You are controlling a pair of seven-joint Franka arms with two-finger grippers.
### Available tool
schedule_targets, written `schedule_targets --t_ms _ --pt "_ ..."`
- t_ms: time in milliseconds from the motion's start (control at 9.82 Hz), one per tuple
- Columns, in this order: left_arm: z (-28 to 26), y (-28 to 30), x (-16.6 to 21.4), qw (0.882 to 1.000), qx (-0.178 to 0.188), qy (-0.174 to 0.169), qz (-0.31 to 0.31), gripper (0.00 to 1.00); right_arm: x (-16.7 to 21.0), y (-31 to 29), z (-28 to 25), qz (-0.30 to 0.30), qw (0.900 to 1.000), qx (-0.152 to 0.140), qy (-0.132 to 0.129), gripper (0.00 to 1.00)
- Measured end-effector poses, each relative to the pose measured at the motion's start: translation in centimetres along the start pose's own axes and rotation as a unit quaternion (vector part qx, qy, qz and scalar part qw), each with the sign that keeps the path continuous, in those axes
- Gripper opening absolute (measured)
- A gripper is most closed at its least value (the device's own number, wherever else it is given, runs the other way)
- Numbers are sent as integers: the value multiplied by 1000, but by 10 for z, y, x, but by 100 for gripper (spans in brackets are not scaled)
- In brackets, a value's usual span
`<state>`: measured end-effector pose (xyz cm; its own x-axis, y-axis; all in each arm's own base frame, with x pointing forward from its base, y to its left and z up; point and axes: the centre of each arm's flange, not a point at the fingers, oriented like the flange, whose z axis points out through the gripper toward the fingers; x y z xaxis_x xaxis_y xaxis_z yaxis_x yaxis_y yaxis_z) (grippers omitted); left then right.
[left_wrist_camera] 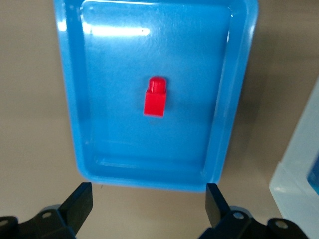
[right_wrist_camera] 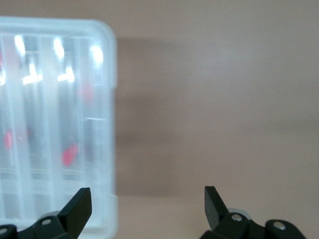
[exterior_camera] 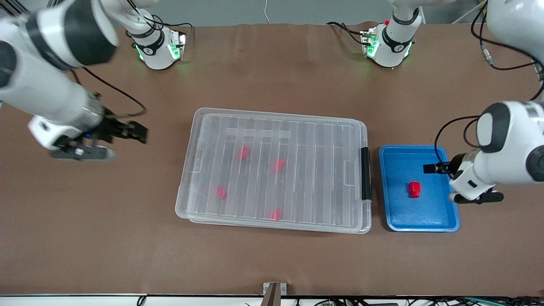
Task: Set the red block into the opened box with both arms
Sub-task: 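Grasp the tray's red block with the left gripper while the right gripper reaches the lid, then lift the block with the left gripper while the right gripper slides the lid open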
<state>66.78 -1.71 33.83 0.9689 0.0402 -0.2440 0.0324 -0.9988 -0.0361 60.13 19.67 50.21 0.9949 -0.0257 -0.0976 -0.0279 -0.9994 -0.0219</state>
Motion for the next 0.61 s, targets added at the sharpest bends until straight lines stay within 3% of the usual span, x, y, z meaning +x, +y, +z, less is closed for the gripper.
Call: schedule_targets --t_ms 306,611 --pt "79 -1 33 1000 -5 3 -3 100 5 -66 108 -29 1000 6 -6 100" --pt "130 -11 52 1000 -11 16 -11 97 -4 -62 141 -29 999 1 -14 100"
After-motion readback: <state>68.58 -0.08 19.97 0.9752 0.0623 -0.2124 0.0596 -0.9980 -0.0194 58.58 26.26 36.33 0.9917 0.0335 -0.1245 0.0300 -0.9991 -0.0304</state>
